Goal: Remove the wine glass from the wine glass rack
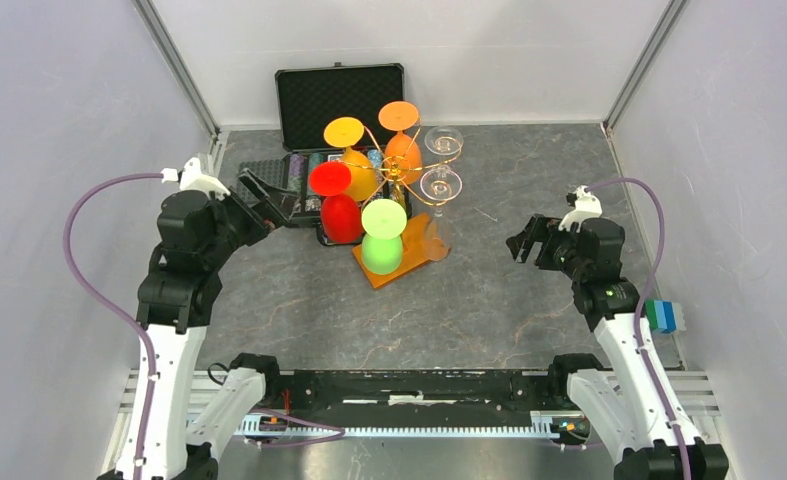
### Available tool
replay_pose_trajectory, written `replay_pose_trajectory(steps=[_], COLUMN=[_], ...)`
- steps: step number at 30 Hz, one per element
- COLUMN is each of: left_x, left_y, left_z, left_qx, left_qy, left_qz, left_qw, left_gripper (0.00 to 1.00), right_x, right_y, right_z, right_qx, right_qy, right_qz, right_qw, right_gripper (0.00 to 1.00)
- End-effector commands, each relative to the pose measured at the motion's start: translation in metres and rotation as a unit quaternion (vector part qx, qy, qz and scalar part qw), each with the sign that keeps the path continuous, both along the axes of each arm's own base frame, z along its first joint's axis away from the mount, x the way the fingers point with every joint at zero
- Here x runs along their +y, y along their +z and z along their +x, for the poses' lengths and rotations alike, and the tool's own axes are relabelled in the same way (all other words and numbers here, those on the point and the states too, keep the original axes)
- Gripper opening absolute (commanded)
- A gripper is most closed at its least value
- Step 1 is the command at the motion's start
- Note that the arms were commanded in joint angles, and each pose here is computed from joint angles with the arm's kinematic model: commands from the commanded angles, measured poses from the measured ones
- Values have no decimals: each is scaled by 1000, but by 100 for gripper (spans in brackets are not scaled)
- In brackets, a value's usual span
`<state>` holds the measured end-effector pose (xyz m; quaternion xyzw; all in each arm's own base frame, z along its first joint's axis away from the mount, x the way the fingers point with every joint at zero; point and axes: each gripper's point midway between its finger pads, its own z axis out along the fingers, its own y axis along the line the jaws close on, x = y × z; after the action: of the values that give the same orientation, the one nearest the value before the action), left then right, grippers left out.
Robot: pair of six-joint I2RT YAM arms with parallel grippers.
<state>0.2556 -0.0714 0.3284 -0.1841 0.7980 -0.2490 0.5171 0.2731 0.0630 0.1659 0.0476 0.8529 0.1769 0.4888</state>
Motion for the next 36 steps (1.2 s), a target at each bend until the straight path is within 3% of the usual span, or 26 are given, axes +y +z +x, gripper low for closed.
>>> replay_pose_trajectory(steps=[1,7,12,22,28,36], left_x=[-4,-13,-25,-40,-37,-29], left_y=[29,51,68,64,61,56], left_z=[-7,-11,-11,-17,-16,-14], left_qx=[-26,-60,-83,-95,-97,-95], left_qy=[-2,-40,-85,-143,-142,-125], left_qz=[-27,-16,-13,2,15,34], left_qw=[999,997,993,985,985,987], left_gripper=[100,100,100,100,100,100], right_x=[27,52,88,141,155,166], right_y=[54,109,171,237,239,219], right_z=[1,-10,-27,-33,-18,14], right_qx=[-56,-109,-156,-165,-143,-94], right_qy=[45,89,180,245,214,162], right_qz=[71,157,287,412,453,433], right_qw=[995,977,928,862,854,882], right_gripper=[92,91,89,88,85,60])
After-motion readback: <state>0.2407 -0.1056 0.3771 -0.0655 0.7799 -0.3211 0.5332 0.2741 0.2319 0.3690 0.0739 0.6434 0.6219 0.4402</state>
